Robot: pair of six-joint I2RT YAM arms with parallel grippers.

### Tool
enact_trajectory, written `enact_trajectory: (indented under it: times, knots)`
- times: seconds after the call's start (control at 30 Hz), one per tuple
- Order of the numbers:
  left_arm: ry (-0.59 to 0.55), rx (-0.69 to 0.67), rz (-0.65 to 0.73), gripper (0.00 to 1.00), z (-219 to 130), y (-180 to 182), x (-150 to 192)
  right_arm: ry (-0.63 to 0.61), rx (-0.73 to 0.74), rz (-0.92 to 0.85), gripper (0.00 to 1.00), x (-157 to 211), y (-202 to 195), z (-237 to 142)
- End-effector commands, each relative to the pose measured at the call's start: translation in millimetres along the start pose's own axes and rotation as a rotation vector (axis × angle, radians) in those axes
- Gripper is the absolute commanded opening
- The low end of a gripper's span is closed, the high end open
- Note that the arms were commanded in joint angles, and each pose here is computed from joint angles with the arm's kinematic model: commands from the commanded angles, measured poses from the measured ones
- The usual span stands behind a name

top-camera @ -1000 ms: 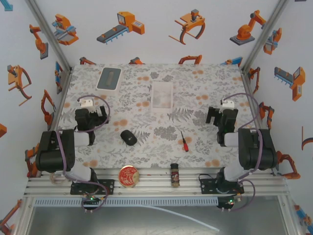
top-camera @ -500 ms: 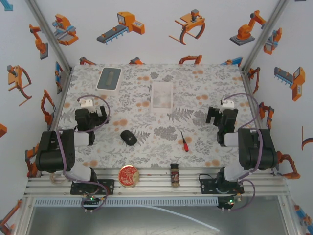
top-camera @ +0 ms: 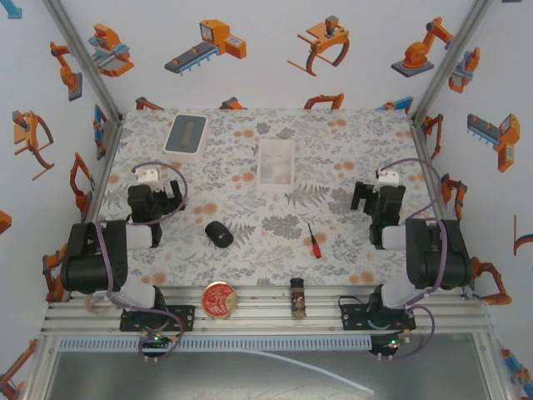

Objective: Put the screwdriver in the bin

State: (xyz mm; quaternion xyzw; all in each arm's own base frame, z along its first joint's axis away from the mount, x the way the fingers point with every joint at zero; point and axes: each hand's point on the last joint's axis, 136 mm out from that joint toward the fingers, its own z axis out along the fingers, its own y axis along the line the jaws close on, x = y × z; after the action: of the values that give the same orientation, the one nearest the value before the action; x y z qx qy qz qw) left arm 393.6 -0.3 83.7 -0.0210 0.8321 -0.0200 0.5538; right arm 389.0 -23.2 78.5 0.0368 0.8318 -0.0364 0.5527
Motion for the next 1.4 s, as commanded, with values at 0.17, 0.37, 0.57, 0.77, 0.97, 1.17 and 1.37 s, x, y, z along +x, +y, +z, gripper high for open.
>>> enact_trajectory:
  times: [0.17,0.37,0.57,0.77,0.97,1.17,1.37]
  knots:
    - [-0.008,-0.008,0.028,0.97,2.6,-2.3,-6.5,-0.031,0.03,0.029,0.99,-11.3,-6.5,1.0]
    - [0.038,-0.017,0.049,0.97,5.5,-5.7,-15.4,-0.046,0.14,0.061,0.99,-14.2,-23.8,-4.3]
    - [0.093,-0.031,0.066,0.97,5.4,-7.6,-23.4,-0.057,0.13,0.058,0.99,-19.2,-21.9,-8.0]
    - [0.137,-0.003,0.075,0.97,-0.4,-12.6,-24.8,-0.039,0.136,0.049,0.99,-41.0,-22.6,-18.5]
    - [0.217,-0.019,0.102,0.97,-13.0,-13.8,-48.6,0.167,0.236,0.229,0.99,-55.1,-31.6,-41.6]
    - [0.37,0.072,0.142,0.97,-40.1,-32.7,-73.1,0.285,0.1,0.374,0.99,-71.2,0.0,-77.7]
    - [0.479,0.174,0.162,0.97,-69.4,-53.4,-100.4,0.389,-0.128,0.39,0.95,-52.6,53.1,-102.3]
